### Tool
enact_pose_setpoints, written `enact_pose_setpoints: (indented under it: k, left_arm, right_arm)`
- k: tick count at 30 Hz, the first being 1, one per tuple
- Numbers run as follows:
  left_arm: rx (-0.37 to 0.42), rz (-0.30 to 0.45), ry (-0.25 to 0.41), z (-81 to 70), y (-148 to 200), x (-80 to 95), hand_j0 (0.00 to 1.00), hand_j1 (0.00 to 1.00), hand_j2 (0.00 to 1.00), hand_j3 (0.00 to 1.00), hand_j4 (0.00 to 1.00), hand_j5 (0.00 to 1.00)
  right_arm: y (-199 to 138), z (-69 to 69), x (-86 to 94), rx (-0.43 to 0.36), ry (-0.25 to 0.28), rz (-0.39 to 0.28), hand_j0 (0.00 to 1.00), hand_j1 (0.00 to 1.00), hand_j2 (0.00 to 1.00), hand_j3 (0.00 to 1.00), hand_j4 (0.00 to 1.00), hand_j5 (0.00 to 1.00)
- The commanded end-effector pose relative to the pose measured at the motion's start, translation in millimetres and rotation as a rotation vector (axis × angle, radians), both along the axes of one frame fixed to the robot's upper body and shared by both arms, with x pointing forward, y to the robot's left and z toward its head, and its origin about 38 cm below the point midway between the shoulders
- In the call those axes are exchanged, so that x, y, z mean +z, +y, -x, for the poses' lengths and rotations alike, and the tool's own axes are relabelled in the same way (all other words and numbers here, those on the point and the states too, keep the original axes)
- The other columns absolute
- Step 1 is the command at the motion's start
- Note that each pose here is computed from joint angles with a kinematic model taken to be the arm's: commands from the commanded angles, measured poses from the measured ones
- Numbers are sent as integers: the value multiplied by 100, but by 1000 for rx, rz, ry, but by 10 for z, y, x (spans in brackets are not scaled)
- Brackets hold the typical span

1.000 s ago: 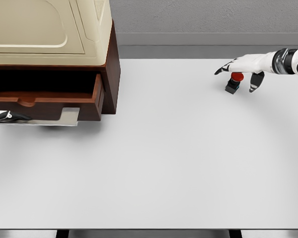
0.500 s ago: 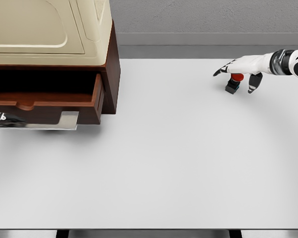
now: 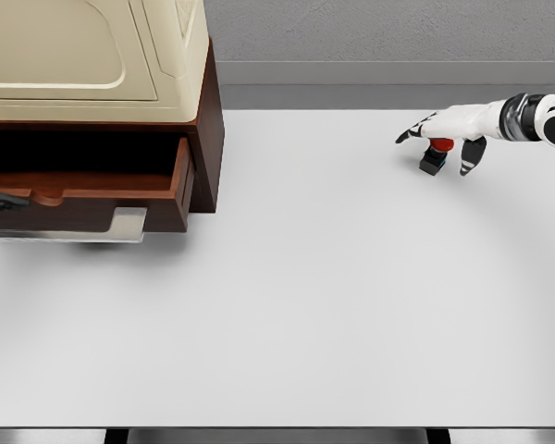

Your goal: Open the cabinet drawer with left arm, and place a switch into the drawer with right arm

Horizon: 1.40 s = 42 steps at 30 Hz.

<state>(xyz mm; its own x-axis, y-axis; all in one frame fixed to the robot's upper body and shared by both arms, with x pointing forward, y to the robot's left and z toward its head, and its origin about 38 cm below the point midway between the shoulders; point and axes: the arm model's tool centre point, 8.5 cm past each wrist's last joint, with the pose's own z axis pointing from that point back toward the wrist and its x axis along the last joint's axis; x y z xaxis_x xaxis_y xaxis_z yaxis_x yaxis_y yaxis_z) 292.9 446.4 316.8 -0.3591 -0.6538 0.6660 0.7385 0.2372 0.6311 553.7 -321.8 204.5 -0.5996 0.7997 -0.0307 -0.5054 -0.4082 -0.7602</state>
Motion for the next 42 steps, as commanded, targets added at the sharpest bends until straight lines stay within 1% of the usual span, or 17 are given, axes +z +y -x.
enact_pose_setpoints:
  k: [1,2,5,6,9,18,20,22,25,27,32,34,36,37,39,40,42]
  left_arm:
    - [15,21,-22,71,73,91,100,100,100,100,100,100]
    - [19,16,-26,121,116,106,100,100,100,100,100,100]
    - [4,22,-30,184,138,81,100,100,100,100,100,100]
    - [13,23,-8,217,159,19,100,100,100,100,100,100]
    - [20,27,25,258,175,-80,100,100,100,100,100,100]
    - [20,30,30,264,172,-93,100,100,100,100,100,100]
    - [22,32,36,270,174,-110,100,100,100,100,100,100]
    - [24,34,51,289,179,-155,100,100,100,100,100,100]
    - [25,35,57,296,181,-173,100,100,100,100,100,100]
    - [26,34,58,298,181,-177,100,100,100,100,100,100]
    - [38,38,125,393,208,-379,100,100,100,100,100,100]
    - [35,32,128,399,209,-391,100,100,100,100,100,100]
    - [32,17,158,453,219,-490,100,100,100,100,100,100]
    - [33,15,175,481,223,-539,100,100,100,100,100,100]
    - [24,-6,184,505,227,-579,100,100,100,100,100,100]
    - [24,-6,189,514,228,-593,100,100,100,100,100,100]
    - [1,-48,190,531,227,-621,100,100,100,100,100,100]
  right_arm:
    - [-4,-3,9,-4,-2,-5,100,100,100,100,100,100]
    - [-4,-3,9,-4,-2,-5,100,100,100,100,100,100]
    - [-10,-7,16,-4,-5,4,100,100,100,100,100,100]
    - [-19,-8,25,-5,-7,6,100,100,100,100,100,100]
    - [-21,-11,32,-6,-7,5,100,100,100,100,100,100]
    - [-58,-10,2,-19,2,6,100,100,100,100,100,100]
    - [-58,-10,2,-19,2,6,94,94,94,94,94,94]
    - [-57,-9,-2,-19,3,8,92,92,92,92,92,92]
    - [-70,-9,-9,-23,5,8,90,90,90,90,90,90]
    - [-61,-9,-13,-21,6,8,90,90,90,90,90,90]
    - [-74,-5,-23,-24,8,9,90,90,90,90,90,90]
    - [-74,-5,-23,-24,8,9,90,90,90,90,90,90]
    - [-75,-6,-20,-24,7,8,89,89,89,89,89,89]
    - [-75,-6,-20,-24,7,8,85,85,85,85,85,85]
    - [-96,-6,-27,-31,10,6,81,81,81,81,81,81]
    - [-109,-5,-34,-35,12,6,77,77,77,77,77,77]
    - [-110,-6,-31,-36,12,5,77,77,77,77,77,77]
